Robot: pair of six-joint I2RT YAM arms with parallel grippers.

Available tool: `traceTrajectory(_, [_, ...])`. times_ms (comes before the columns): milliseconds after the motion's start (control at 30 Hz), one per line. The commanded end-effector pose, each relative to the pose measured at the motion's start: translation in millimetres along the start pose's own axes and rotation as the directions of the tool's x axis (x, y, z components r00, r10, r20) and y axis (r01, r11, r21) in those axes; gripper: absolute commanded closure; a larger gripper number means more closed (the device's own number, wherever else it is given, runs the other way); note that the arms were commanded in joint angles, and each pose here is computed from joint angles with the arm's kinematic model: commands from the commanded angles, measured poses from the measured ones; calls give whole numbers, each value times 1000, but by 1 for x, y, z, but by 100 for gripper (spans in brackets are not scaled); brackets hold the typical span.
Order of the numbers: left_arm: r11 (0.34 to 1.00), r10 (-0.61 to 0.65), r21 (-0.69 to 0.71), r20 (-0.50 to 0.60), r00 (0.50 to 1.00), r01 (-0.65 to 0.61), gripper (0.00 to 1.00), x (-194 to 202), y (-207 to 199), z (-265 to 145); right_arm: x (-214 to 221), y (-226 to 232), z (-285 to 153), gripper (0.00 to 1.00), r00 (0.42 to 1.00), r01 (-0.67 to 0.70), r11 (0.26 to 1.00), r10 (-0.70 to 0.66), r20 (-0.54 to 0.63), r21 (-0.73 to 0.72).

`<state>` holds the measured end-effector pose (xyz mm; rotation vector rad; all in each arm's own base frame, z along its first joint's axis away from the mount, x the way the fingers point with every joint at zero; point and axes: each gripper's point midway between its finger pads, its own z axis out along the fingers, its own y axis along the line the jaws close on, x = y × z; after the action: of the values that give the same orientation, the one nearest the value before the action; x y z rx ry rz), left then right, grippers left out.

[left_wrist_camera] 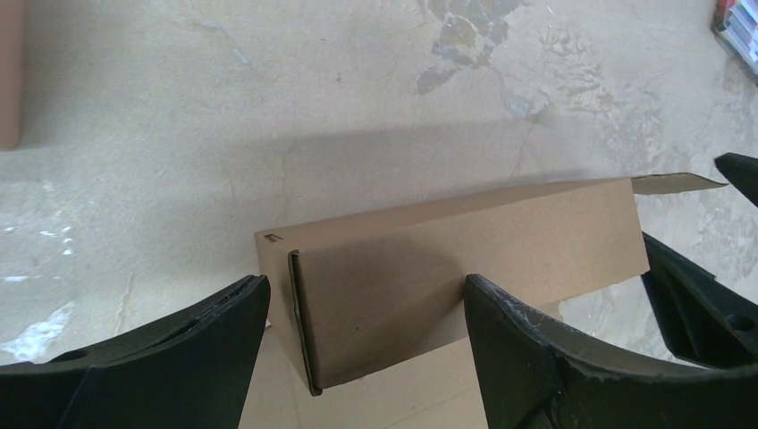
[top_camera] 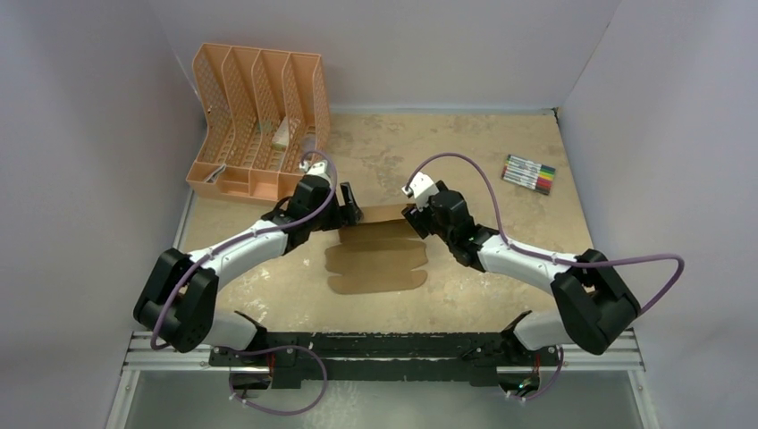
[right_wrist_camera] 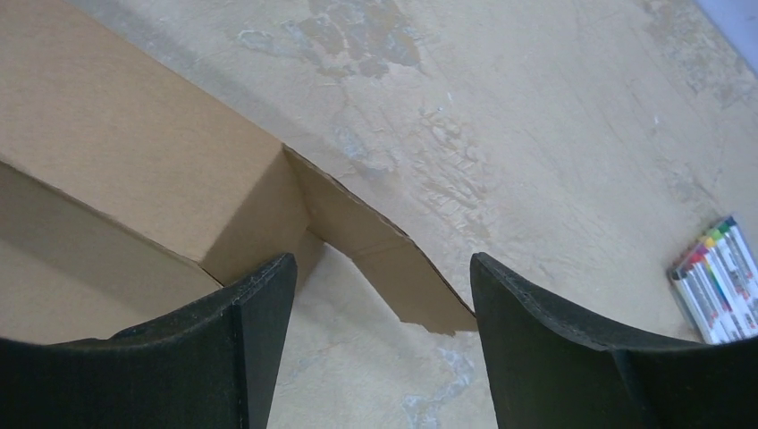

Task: Fold the paper box

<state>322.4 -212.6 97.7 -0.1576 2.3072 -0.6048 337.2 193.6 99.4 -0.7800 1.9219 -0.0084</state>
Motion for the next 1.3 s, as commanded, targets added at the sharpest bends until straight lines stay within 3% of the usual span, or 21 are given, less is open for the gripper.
traceTrajectory(0, [998,-22,-56,70,997,26,21,-17,7,-10,-30,-30,-13,26,998,-33,992,26,56,121])
traceTrajectory(200, [997,-22,-72,80,997,28,20,-21,10,-12,-19,-53,-39,26,988,-152,969,149,31,195])
traceTrajectory(300, [997,-16,-75,71,997,21,20,-20,10,-11,-21,-44,-50,28,962,-274,951,267,65,142])
traceTrajectory(400, [997,-13,-79,57,998,17,20,-17,12,-9,-26,-22,-53,32,886,-460,887,456,81,40])
traceTrajectory(533, [997,-9,-75,39,999,12,20,-12,12,-6,-23,-1,-47,38,703,-708,706,707,79,-21])
traceTrajectory(633, [997,-8,-73,35,999,10,20,-12,12,-4,-15,1,-41,40,605,-794,608,791,94,-5])
traceTrajectory(800, [998,3,-63,18,1000,-1,20,-10,10,-1,-12,4,-30,41,525,-849,528,844,112,-1])
traceTrajectory(1000, [998,8,-59,-13,1000,-9,20,-6,8,1,8,12,-8,44,474,-881,470,877,81,56])
traceTrajectory(1267, [998,28,-64,-17,999,-29,20,-10,7,-2,26,23,12,48,501,-865,497,864,55,66])
